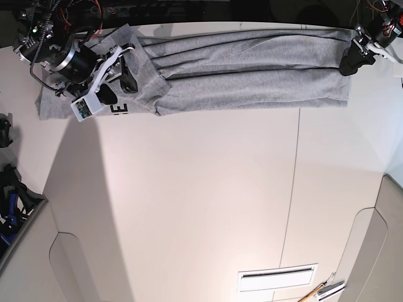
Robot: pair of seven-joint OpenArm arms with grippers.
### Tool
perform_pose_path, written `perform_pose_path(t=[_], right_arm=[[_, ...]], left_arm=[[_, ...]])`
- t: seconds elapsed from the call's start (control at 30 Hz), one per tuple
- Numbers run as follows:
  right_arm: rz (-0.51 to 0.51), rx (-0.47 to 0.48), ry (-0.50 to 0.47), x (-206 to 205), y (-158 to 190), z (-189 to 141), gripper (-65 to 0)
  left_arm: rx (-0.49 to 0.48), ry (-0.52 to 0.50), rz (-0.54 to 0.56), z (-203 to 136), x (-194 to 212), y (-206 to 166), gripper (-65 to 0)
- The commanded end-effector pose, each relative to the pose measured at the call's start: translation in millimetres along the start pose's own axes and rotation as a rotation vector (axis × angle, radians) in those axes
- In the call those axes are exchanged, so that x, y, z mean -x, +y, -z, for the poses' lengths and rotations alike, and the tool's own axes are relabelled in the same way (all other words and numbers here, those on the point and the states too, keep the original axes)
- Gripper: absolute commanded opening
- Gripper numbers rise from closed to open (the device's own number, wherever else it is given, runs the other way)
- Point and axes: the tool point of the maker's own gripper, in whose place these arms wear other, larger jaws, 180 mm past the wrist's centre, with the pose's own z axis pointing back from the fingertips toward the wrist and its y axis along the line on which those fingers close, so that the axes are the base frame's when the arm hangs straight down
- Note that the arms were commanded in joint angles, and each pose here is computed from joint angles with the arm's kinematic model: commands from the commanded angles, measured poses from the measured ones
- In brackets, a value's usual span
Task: Fold the T-shirt properly
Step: 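Grasp the opposite end of the strip with the left gripper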
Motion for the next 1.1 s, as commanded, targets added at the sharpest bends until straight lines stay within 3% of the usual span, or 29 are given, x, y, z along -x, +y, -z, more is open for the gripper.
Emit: perform_pose_path(t=[0.0,0.5,0.73,0.93,1.07], right_arm=[[-0.007,-0.004,-0.046,-11.0,1.0,-3.4,-35.3],[-0.007,-0.003,-0.045,-10.9,1.0,-3.3,-35.3],[-0.007,-0.003,-0.046,-11.1,0.9,-3.3,-35.3],[-0.022,0.019,-0.044,-13.7,-4.1,-2.8,-35.3],[-0.029,0.105,-0.014,-8.9,-20.9,-4.5,-35.3]], left_arm=[[0.001,-0.009,0.028,-3.4,-7.2,-1.7,-30.6],[-0.017,-0.002,0.072,7.5,-15.5,-3.2,-31.3],[0.000,-0.015,0.064,7.5,-17.8,-6.3,-63.8],[0.137,-0.140,0.000,1.7,-42.0,-32.0,-65.0],[0.157,-0.033,0.042,1.5,-27.1,-42.7,-65.0]])
